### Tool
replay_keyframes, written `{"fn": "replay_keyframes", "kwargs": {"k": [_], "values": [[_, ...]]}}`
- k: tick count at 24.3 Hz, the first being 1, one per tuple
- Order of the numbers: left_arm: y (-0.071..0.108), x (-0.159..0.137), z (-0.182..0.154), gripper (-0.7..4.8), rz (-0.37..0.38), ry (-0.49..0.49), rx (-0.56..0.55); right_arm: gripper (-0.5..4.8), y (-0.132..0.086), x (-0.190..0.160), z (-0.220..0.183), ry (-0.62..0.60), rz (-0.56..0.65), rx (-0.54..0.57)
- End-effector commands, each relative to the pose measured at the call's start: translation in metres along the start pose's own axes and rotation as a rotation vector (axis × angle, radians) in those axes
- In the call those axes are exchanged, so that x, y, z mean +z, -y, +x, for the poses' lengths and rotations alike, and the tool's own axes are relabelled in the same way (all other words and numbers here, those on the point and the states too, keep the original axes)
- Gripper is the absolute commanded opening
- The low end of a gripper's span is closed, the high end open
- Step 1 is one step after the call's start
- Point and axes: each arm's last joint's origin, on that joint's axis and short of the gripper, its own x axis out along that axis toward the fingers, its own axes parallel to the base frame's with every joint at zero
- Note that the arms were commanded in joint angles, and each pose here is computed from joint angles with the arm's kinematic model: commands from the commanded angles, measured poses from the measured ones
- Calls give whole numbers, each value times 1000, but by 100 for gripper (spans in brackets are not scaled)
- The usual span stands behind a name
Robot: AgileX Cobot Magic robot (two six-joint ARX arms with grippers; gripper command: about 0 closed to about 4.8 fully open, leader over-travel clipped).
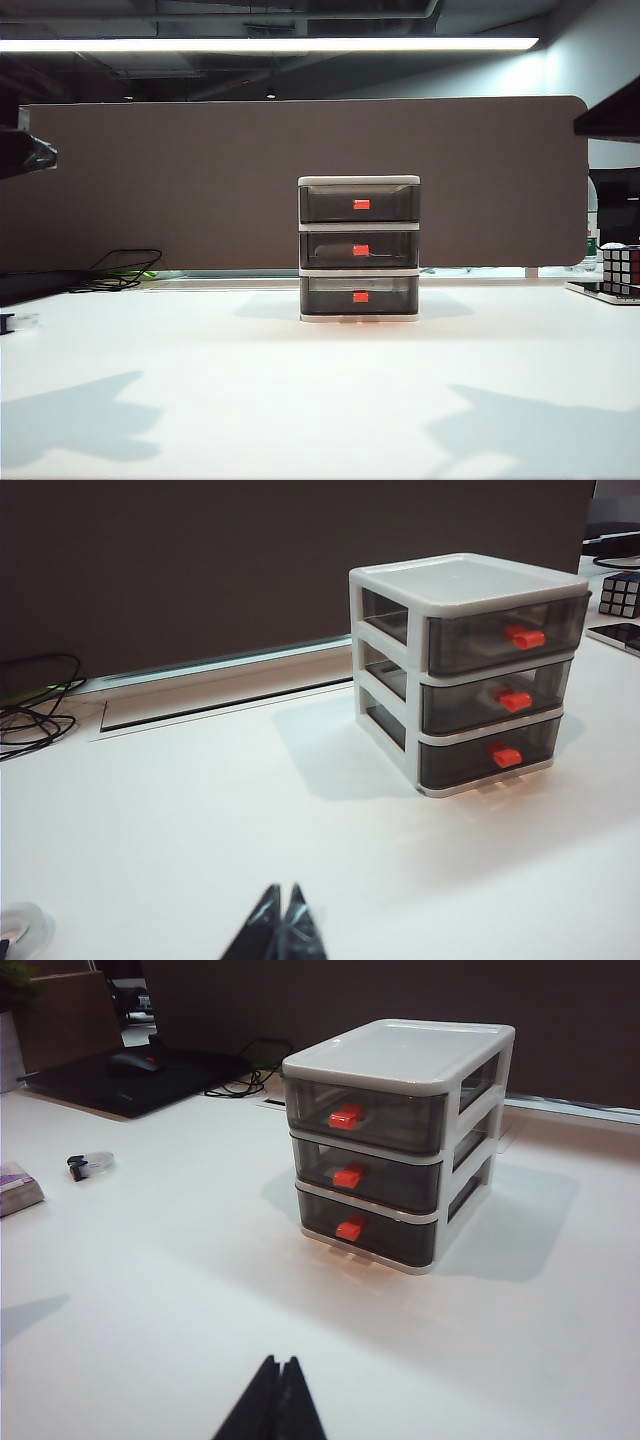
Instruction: Open the second layer of the drawer on the table, pick up the earphone case on the table and put it in, and finally close the drawer.
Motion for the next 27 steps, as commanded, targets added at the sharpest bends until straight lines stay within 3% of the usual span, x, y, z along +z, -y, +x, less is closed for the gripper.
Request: {"fn": "replay_keyframes", "kwargs": {"k": [1, 3, 9, 17, 21, 27], "values": [[-1, 3, 1, -5, 12, 13, 9, -4, 0, -8, -3, 18, -3, -26], [-1, 2, 1, -5, 49, 2, 16, -4, 1, -18, -5, 29, -4, -45], [-15, 0, 4, -5, -14, -6, 37, -4, 2, -21, -8, 27, -30, -89], [-40, -2, 5, -5, -10, -4, 53, -5, 9, -21, -9, 28, -61, -185], [-52, -3, 3, -5, 41, -5, 116, -5, 21, -20, -12, 26, -72, -298], [-63, 0, 1, -5, 18, 30, 196, -4, 35, -17, -18, 57, -70, -415]]}}
